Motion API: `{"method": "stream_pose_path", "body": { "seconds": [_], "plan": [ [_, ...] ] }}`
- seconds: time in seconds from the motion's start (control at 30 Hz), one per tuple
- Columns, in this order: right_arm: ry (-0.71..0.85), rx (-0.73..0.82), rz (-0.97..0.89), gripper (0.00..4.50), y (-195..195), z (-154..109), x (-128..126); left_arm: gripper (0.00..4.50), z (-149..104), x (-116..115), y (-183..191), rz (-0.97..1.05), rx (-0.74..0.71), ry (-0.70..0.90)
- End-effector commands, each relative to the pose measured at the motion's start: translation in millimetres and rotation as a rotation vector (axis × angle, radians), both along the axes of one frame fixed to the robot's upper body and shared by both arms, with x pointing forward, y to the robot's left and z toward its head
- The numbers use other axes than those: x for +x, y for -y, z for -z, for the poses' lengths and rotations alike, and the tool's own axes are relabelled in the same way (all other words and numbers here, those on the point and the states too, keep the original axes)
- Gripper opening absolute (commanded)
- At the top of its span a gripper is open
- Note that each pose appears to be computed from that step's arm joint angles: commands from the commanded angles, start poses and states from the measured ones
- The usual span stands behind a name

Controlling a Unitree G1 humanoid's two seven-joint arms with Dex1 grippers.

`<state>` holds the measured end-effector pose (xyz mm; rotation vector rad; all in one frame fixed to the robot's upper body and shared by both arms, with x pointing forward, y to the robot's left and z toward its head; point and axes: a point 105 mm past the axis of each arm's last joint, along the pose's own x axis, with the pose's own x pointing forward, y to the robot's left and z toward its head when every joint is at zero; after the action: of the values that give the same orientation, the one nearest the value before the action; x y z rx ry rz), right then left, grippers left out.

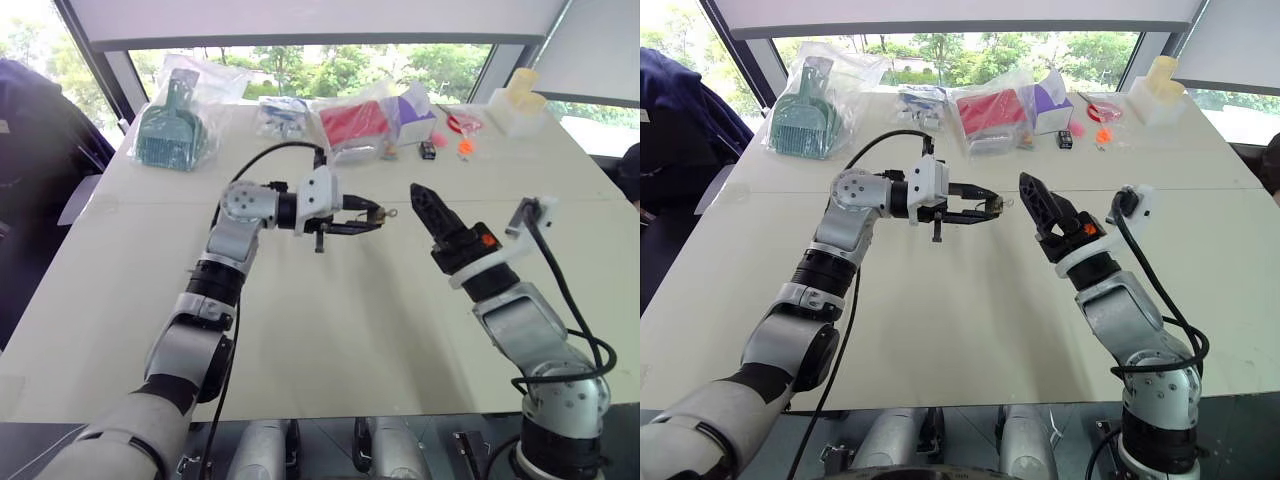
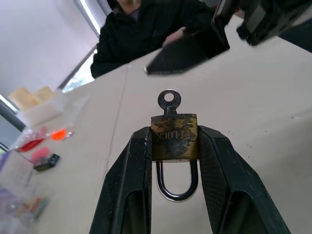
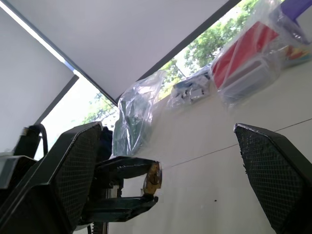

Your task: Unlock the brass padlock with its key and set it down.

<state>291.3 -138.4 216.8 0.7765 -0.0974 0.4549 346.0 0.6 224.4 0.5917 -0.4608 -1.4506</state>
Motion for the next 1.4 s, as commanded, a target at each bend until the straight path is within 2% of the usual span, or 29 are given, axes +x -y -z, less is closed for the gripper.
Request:
{"method": "stream_pose_path", "body": {
  "seconds": [0.03, 0.23, 0.33, 0.53, 0.57, 0.73, 0.93, 1.1, 1.4],
  "plan": [
    [0.031, 0.033, -0.019, 4.50, -1, -9, 1, 0.78, -15, -6, 4, 0.004, -0.038, 0.054],
    [0.035, 0.085, -0.052, 4.50, -8, -11, 1, 0.78, -22, -7, 6, -0.019, -0.064, 0.101],
    [0.041, 0.099, -0.069, 3.20, -11, -12, -1, 0.78, -24, -6, 7, -0.029, -0.073, 0.105],
    [0.044, 0.126, -0.073, 0.17, -13, -14, 0, 0.78, -30, -7, 9, -0.032, -0.093, 0.112],
    [0.043, 0.127, -0.075, 0.03, -14, -14, 0, 0.78, -30, -8, 9, -0.029, -0.096, 0.114],
    [0.022, 0.157, -0.052, 0.03, -12, -11, 5, 0.78, -34, -14, 11, -0.028, -0.110, 0.191],
    [-0.025, 0.238, -0.004, 0.03, -8, -9, 13, 0.78, -44, -24, 17, -0.078, -0.159, 0.455],
    [-0.075, 0.345, 0.050, 0.03, -3, -8, 21, 0.78, -54, -23, 18, -0.163, -0.219, 0.653],
    [-0.170, 0.461, 0.095, 0.03, -2, -1, 25, 0.78, -54, -23, 15, -0.191, -0.214, 0.896]
  ]
}}
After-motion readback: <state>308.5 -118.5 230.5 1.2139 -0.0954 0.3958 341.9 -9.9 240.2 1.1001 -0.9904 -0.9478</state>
